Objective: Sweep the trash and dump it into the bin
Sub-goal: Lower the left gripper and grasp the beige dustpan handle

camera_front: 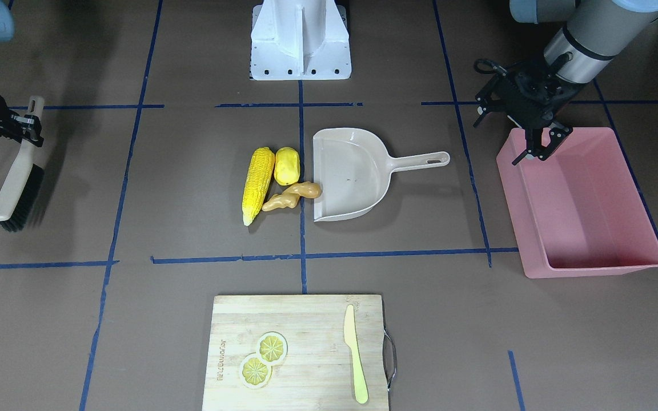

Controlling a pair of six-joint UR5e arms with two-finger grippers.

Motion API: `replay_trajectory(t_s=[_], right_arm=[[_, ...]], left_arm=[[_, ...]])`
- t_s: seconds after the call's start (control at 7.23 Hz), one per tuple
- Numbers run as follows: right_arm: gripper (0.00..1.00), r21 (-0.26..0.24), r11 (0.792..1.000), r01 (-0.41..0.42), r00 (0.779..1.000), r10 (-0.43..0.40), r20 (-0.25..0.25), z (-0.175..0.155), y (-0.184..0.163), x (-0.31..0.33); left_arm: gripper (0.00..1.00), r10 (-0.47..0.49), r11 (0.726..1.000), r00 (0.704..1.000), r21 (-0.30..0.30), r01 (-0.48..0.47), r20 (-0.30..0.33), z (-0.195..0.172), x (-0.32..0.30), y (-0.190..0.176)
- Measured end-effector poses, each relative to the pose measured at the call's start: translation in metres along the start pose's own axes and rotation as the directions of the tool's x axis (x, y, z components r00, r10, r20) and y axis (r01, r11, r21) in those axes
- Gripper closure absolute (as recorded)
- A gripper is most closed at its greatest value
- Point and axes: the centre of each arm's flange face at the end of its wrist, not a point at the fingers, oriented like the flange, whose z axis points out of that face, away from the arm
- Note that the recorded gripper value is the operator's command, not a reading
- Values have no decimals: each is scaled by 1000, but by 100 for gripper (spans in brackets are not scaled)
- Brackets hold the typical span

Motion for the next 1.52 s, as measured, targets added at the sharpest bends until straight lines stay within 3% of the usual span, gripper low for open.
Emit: replay_trajectory(t_s=[0.28,0.69,0.97,1.52], right_arm=[[100,23,999,23,999,-24,24,-16,2,-16],[100,17,1000,-6,1000,6,6,-24,-1,-19],[100,21,1000,-10,1000,10,2,-29,-2,-24],[100,38,999,-24,999,23,23,-45,-5,-23]], left_arm=[[0,161,987,987,-12,-161,-8,5,1,3],[0,331,942,942,-32,-333,-61,38,37,-5],[0,392,916,919,-69,-395,-48,61,56,-15],[2,432,884,900,-165,-437,-66,103,83,-62]])
